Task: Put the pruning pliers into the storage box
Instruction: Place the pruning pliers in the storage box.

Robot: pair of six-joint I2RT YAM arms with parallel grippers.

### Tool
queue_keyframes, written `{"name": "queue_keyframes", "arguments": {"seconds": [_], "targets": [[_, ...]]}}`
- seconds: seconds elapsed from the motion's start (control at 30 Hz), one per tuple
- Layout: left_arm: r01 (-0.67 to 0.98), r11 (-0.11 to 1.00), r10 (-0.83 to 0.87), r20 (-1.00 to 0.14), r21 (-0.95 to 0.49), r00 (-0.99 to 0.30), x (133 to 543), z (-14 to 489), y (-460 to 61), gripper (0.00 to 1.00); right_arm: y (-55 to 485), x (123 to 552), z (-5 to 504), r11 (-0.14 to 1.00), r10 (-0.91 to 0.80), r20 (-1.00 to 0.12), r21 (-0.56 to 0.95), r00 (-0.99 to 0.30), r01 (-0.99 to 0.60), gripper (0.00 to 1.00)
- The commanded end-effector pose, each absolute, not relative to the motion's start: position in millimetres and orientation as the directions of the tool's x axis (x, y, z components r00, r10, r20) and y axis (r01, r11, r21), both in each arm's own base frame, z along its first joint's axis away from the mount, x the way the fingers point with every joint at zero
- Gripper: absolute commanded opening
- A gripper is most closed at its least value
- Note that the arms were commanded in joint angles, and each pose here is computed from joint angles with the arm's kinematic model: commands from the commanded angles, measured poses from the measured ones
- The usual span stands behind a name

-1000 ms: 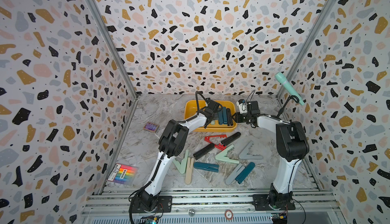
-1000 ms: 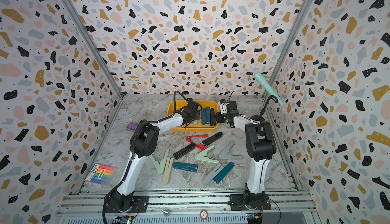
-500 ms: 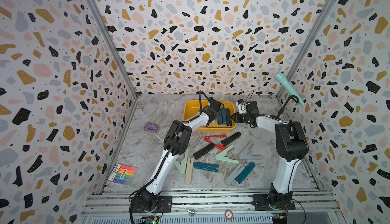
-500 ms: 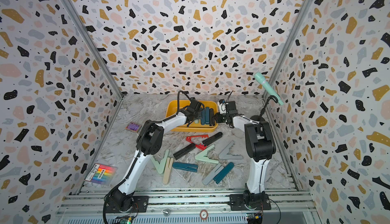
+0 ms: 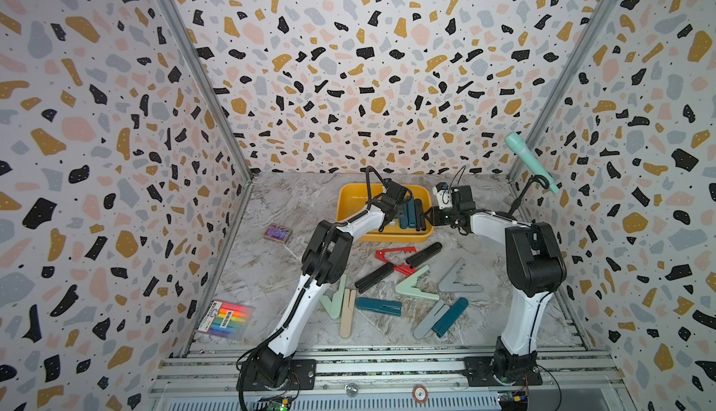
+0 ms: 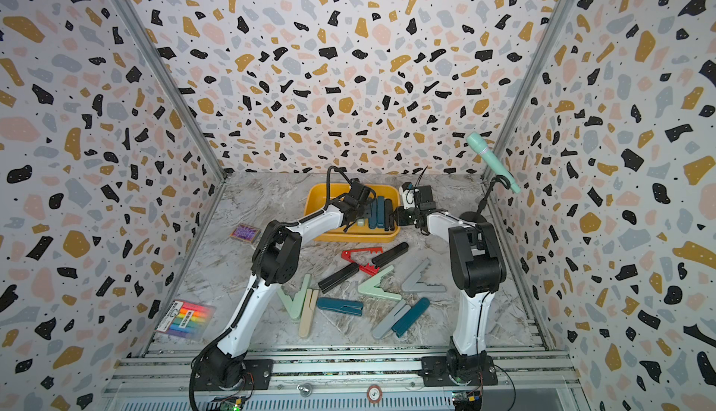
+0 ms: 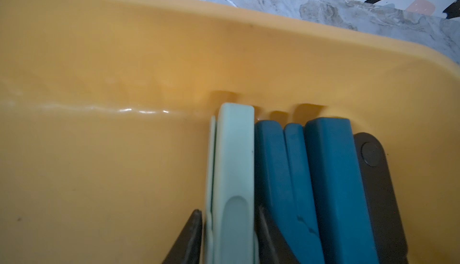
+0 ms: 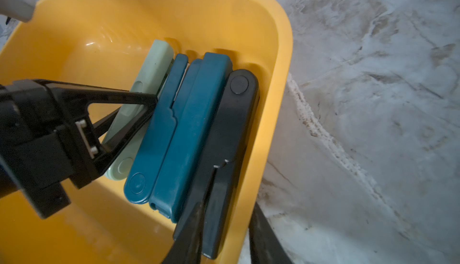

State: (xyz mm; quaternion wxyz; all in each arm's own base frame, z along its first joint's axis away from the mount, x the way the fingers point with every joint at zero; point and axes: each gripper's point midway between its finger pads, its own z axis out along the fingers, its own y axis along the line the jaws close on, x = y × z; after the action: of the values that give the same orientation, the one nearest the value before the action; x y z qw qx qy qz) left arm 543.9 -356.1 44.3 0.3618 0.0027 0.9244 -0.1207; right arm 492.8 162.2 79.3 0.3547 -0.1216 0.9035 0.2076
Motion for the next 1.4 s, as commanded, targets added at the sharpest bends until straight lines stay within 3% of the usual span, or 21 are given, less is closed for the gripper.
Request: {"name": "queue_keyframes", "arguments": {"seconds": [0.0,1.07,1.37], "targets": [[0.111,0.963,-0.085,-0.667,-0.246,-0.741,543,47,-367,0.40,161,499,88,0.892,-0.081,-0.703,0.265,-0.707,-0.366,0.32],[0.103,0.902,-0.227,-0.664,-0.419,-0.712,525,90,-382,0.40,157,498,87,0.898,-0.088,-0.699,0.252,-0.709,-0.360,0.33],[0.120,0.904,-0.234,-0.713,-0.409,-0.661,529,124,-380,0.48,146,507,122,0.910,-0.120,-0.760,0.173,-0.638,-0.377,0.54]]}}
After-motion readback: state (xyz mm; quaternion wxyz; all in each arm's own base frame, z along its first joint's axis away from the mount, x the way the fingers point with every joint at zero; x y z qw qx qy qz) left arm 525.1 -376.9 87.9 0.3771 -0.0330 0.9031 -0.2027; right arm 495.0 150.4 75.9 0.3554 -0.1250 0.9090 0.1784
